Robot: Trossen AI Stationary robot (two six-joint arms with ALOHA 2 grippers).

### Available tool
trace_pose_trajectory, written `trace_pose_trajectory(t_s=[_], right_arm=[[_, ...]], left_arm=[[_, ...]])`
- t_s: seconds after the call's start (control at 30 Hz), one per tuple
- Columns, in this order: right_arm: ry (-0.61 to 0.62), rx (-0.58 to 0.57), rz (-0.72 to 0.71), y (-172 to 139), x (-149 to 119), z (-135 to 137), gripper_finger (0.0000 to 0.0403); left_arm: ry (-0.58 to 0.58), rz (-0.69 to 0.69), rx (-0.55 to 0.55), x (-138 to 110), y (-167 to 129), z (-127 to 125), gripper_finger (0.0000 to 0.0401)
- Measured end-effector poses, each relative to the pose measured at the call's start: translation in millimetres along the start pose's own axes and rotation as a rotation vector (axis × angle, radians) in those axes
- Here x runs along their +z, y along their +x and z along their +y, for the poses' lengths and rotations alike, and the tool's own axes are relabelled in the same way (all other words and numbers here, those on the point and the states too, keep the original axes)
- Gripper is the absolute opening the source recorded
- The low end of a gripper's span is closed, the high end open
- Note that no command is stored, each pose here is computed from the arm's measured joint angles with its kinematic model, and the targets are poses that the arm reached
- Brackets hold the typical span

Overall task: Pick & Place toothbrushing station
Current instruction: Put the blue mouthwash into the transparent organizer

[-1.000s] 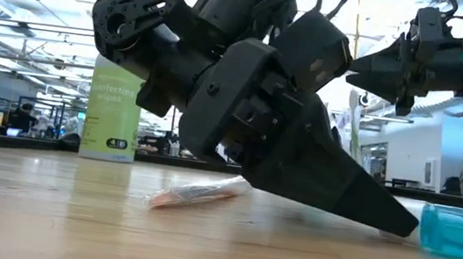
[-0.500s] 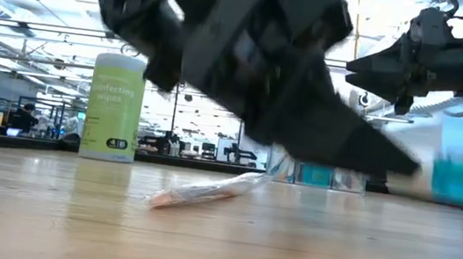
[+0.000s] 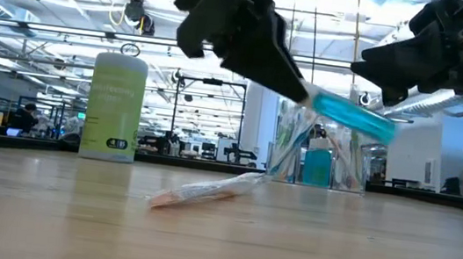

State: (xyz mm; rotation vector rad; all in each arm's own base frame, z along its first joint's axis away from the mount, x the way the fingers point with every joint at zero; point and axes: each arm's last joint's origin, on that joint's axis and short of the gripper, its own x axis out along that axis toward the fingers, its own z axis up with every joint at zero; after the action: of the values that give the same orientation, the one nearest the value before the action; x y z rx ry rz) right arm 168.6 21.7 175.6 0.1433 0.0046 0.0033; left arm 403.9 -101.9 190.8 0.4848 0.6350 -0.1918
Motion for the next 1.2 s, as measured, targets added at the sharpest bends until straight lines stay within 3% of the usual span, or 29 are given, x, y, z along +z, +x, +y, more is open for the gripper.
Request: trace_pose_trajectory(t_s=[0.17,0.4,0.57,0.77,1.03,1.2], right_arm=[[-0.001,0.057,0.001,0.6,0.0,1.9,0.0155],[0.007,0.086,-0.057,7.3,0.9,7.4,0.0206],[-0.016,0.124,0.165,31.8,-4.4,14.3,0.0223],[-0.079,-0.015,0.443,67.4,9.2,19.9,0.0216],[-0.075,-0.025,0.498,95.6,7.8,22.9,0.0208],[-0.08,-0.022,0.502,101.4,4.0,12.7,0.0208]], left_arm=[[0.031,0.04,0.117,2.9,-15.7,18.3,0.0101],[0.083,0.065,0.166,-5.4,-13.5,41.7,0.0101],[0.117,0.084,0.192,-10.8,-12.4,54.4,0.0102],[0.139,0.108,0.18,-13.9,-12.2,55.7,0.0102],[0.134,0.117,0.152,-12.3,-12.3,44.1,0.0102],[0.144,0.106,0.211,-4.1,-14.3,32.7,0.0102]])
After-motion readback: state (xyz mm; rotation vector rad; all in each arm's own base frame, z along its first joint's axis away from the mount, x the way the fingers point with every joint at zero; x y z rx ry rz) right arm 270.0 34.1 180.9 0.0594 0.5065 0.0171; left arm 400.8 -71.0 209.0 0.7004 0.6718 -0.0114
